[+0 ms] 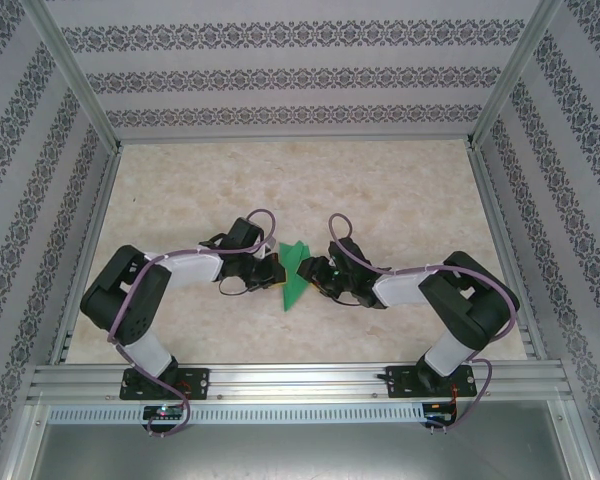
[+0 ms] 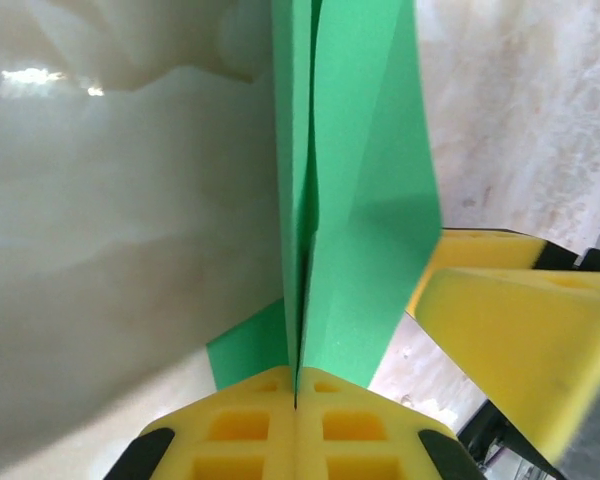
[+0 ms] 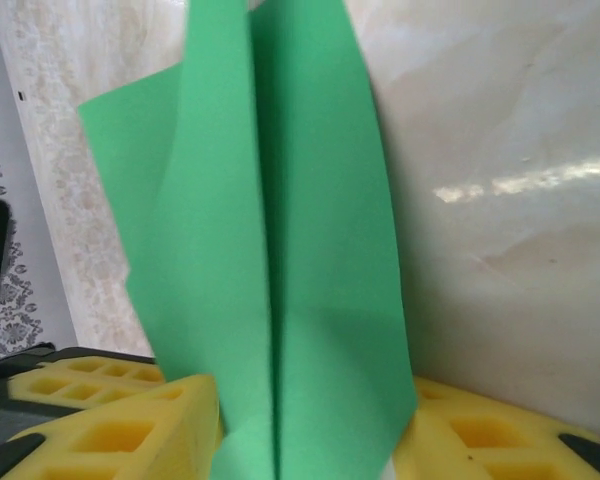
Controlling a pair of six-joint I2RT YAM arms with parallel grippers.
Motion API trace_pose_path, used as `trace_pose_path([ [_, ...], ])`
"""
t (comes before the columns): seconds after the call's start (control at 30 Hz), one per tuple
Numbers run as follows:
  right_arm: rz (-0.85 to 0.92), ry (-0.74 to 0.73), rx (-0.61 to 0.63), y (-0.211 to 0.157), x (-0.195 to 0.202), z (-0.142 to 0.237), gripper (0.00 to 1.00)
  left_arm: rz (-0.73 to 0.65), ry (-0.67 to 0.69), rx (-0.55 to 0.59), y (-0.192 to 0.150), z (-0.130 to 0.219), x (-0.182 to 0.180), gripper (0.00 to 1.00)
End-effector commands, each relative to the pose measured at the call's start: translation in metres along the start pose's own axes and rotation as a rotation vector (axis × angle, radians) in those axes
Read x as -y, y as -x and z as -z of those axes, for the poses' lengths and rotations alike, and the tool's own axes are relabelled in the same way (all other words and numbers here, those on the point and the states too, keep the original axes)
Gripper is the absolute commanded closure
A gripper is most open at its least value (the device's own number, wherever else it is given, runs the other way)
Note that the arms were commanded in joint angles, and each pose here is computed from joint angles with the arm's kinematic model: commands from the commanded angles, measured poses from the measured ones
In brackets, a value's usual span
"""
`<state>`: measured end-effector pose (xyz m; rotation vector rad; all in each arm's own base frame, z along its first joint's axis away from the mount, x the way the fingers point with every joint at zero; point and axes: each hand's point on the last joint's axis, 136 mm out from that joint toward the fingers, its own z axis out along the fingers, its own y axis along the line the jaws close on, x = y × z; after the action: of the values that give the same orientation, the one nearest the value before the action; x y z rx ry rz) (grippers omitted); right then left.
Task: Fold a paper plane with a square sheet of paper (pick it up from the middle)
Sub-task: Turn over the paper at the center of the table.
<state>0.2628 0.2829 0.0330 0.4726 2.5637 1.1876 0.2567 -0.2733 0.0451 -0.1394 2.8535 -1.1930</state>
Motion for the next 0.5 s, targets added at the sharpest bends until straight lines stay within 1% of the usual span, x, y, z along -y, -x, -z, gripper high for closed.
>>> trace_pose_path([
  [0.0, 0.034, 0.066, 0.017, 0.005, -0.012, 0.011, 0.49, -0.033, -0.109, 0.062, 0.014, 0.020, 0.035, 0.96],
  [0.1, 0.029, 0.099, 0.037, 0.009, -0.018, 0.020, 0.43, -0.036, -0.176, 0.094, 0.022, 0.035, 0.054, 0.96],
  [0.2, 0.018, 0.157, 0.072, 0.017, -0.030, 0.032, 0.32, -0.033, -0.226, 0.123, 0.028, 0.048, 0.069, 0.96],
  [0.27, 0.023, 0.208, 0.087, 0.021, -0.044, 0.042, 0.28, -0.030, -0.270, 0.143, 0.033, 0.056, 0.079, 0.95],
  [0.33, 0.024, 0.228, 0.108, 0.024, -0.051, 0.049, 0.24, -0.034, -0.295, 0.157, 0.036, 0.063, 0.087, 0.95],
  [0.47, 0.028, 0.296, 0.148, 0.030, -0.069, 0.068, 0.18, -0.035, -0.311, 0.168, 0.040, 0.069, 0.095, 0.95],
])
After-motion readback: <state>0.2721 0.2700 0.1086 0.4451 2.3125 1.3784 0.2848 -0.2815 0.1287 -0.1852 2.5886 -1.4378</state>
